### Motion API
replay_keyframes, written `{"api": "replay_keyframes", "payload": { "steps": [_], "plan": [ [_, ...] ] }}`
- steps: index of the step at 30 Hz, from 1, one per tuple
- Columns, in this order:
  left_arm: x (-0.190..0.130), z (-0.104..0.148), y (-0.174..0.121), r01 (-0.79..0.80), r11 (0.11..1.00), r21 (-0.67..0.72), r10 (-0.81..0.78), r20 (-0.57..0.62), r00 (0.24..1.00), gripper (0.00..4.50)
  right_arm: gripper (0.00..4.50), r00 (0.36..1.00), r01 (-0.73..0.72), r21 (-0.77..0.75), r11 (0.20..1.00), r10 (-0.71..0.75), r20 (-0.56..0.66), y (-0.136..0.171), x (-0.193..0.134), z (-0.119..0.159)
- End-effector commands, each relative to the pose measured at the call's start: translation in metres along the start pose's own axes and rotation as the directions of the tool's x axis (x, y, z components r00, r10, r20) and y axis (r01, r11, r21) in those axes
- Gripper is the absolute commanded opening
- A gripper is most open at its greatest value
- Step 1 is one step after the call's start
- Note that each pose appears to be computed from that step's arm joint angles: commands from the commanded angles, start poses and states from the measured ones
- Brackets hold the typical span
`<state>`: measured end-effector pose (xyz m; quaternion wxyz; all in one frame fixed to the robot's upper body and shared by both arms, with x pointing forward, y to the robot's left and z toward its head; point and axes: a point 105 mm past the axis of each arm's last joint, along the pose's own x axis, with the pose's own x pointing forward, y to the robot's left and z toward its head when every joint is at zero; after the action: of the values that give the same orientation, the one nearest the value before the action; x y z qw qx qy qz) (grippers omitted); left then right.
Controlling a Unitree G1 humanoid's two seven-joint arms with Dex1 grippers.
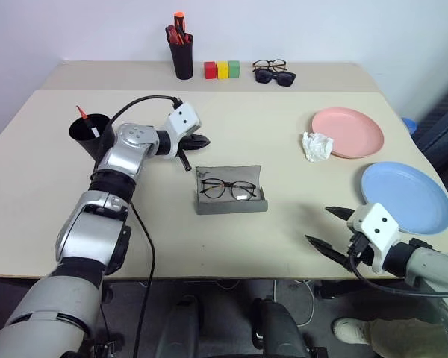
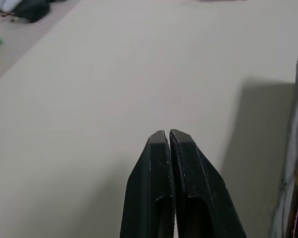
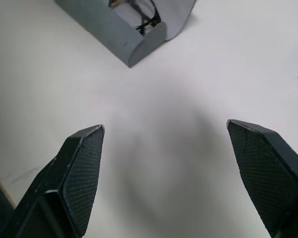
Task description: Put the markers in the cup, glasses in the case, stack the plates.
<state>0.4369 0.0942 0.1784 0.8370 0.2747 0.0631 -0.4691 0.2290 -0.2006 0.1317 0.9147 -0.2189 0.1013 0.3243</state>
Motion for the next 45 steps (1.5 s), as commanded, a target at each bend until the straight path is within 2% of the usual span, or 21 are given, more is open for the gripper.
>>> {"api": "replay_keyframes", "payload": {
  "steps": [1,4,8,14,18,20,22,25,28,31,32,38,42,45],
  "plan": [
    [0.004,0.003,-0.010,0.109,0.994,0.022,-0.109,-0.019,0.994,0.06,4.03,0.997,0.030,-0.040,0.999,-0.027,0.069,0.000,-0.003,0.012],
    [0.001,0.007,-0.028,0.286,0.958,0.012,-0.286,-0.001,0.958,0.06,4.03,0.996,0.036,-0.037,0.999,-0.033,0.084,0.002,-0.002,0.011],
    [-0.019,0.010,-0.052,0.534,0.845,-0.008,-0.534,0.016,0.845,0.06,4.03,0.995,0.058,-0.028,0.998,-0.055,0.088,-0.001,-0.002,0.008],
    [-0.033,0.005,-0.084,0.643,0.766,0.000,-0.643,-0.017,0.766,0.06,4.03,0.991,0.095,0.006,0.995,-0.095,0.094,-0.009,0.002,0.004],
    [-0.034,-0.009,-0.114,0.698,0.716,-0.004,-0.696,-0.083,0.713,0.06,4.03,0.982,0.175,0.049,0.983,-0.178,0.056,-0.026,0.006,-0.006],
    [-0.030,-0.012,-0.118,0.675,0.737,0.028,-0.670,-0.094,0.736,0.06,4.03,0.965,0.259,0.073,0.963,-0.261,0.021,-0.043,0.006,-0.013],
    [-0.026,0.000,-0.113,0.621,0.781,0.065,-0.619,-0.041,0.784,0.06,4.03,0.938,0.345,0.090,0.934,-0.345,-0.011,-0.060,0.005,-0.019],
    [-0.019,0.036,-0.097,0.495,0.859,0.128,-0.508,0.093,0.857,0.06,4.03,0.892,0.451,0.101,0.887,-0.448,-0.058,-0.084,0.000,-0.026],
    [-0.007,0.072,-0.097,0.407,0.897,0.169,-0.436,0.202,0.877,0.06,4.03,0.836,0.546,0.070,0.835,-0.537,-0.118,-0.106,-0.006,-0.037],
    [0.006,0.089,-0.113,0.422,0.894,0.153,-0.448,0.245,0.860,0.91,4.03,0.798,0.595,0.055,0.802,-0.582,-0.155,-0.120,-0.008,-0.044],
    [0.010,0.091,-0.117,0.417,0.896,0.149,-0.442,0.248,0.862,1.35,4.03,0.795,0.599,0.051,0.799,-0.585,-0.161,-0.121,-0.008,-0.045],
    [0.024,0.102,-0.129,0.412,0.901,0.138,-0.434,0.266,0.861,4.47,4.03,0.771,0.624,0.053,0.780,-0.603,-0.202,-0.126,-0.007,-0.053],
    [0.031,0.109,-0.126,0.366,0.920,0.143,-0.392,0.265,0.881,4.47,4.03,0.775,0.616,0.092,0.782,-0.582,-0.244,-0.124,-0.003,-0.062],
    [0.032,0.114,-0.122,0.342,0.930,0.138,-0.368,0.275,0.888,4.50,3.13,0.778,0.613,0.125,0.780,-0.569,-0.267,-0.122,0.000,-0.068]
  ]
}}
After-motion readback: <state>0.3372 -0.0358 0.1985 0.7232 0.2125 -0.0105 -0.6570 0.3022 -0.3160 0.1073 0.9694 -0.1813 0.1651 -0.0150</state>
